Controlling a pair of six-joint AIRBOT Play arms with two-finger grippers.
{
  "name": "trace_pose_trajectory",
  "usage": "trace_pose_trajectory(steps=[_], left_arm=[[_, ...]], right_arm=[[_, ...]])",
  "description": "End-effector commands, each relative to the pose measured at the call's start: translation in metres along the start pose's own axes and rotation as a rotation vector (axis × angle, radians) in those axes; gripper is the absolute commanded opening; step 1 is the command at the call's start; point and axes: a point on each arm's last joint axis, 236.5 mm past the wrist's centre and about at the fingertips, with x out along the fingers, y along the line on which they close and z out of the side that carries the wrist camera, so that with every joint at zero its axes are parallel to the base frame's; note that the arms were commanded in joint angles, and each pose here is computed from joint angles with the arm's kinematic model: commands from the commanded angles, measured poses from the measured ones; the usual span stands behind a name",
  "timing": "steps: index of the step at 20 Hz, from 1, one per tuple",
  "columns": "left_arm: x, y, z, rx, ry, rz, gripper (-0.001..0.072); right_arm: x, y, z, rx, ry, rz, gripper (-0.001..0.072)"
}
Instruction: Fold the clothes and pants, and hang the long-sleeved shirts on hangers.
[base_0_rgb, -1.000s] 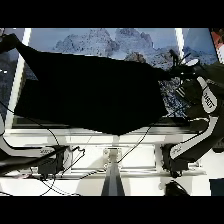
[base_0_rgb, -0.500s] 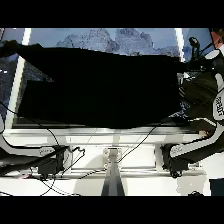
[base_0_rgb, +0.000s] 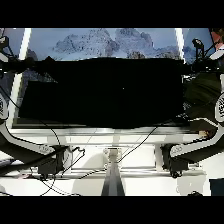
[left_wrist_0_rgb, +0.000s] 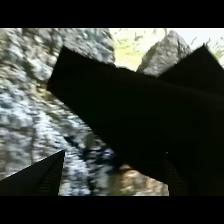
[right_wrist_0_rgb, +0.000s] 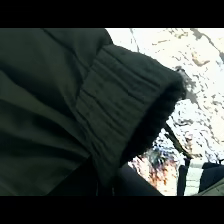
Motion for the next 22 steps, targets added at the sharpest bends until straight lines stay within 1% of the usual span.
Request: trace_pose_trajectory(steps=[1,4,6,8,10,13,14,15,17,22], left_arm=[[0.005,-0.029,0.002,-0.020,-0.002,-0.063,0.0716],[0.008,-0.063,0.016,0.031,-0.066,-0.080,0.0712],[0.012,-0.084,0.038,0.013,-0.155,-0.089,0.0701],[0.025,-0.100,0.043,0.007,-0.144,-0.101,0.0697],[0.046,-0.097,0.036,-0.016,-0.071,-0.056,0.0696],[0.072,-0.075,0.018,-0.009,0.050,0.070,0.0697],[0.079,-0.074,0.016,-0.010,0.062,0.075,0.0696],[0.084,-0.076,0.019,-0.046,0.050,0.073,0.0695],[0.091,-0.075,0.026,-0.125,0.015,0.072,0.0607],[0.107,-0.071,0.011,-0.147,0.050,0.083,0.0601]], right_arm=[[-0.001,-0.001,0.000,-0.001,0.001,-0.002,0.0018],[-0.001,0.000,0.000,-0.001,0.001,-0.002,0.0018],[-0.001,-0.001,0.000,-0.001,-0.001,-0.003,0.0018],[-0.001,-0.002,0.002,-0.001,-0.010,-0.009,0.0018],[-0.001,-0.004,0.005,-0.001,-0.021,-0.017,0.0018],[-0.001,-0.006,0.008,-0.001,-0.035,-0.026,0.0018],[-0.001,-0.007,0.010,-0.001,-0.040,-0.030,0.0018],[-0.001,-0.008,0.011,-0.001,-0.045,-0.033,0.0018],[0.000,-0.009,0.012,0.000,-0.050,-0.036,0.0018],[0.000,-0.009,0.011,0.000,-0.049,-0.036,0.0018]])
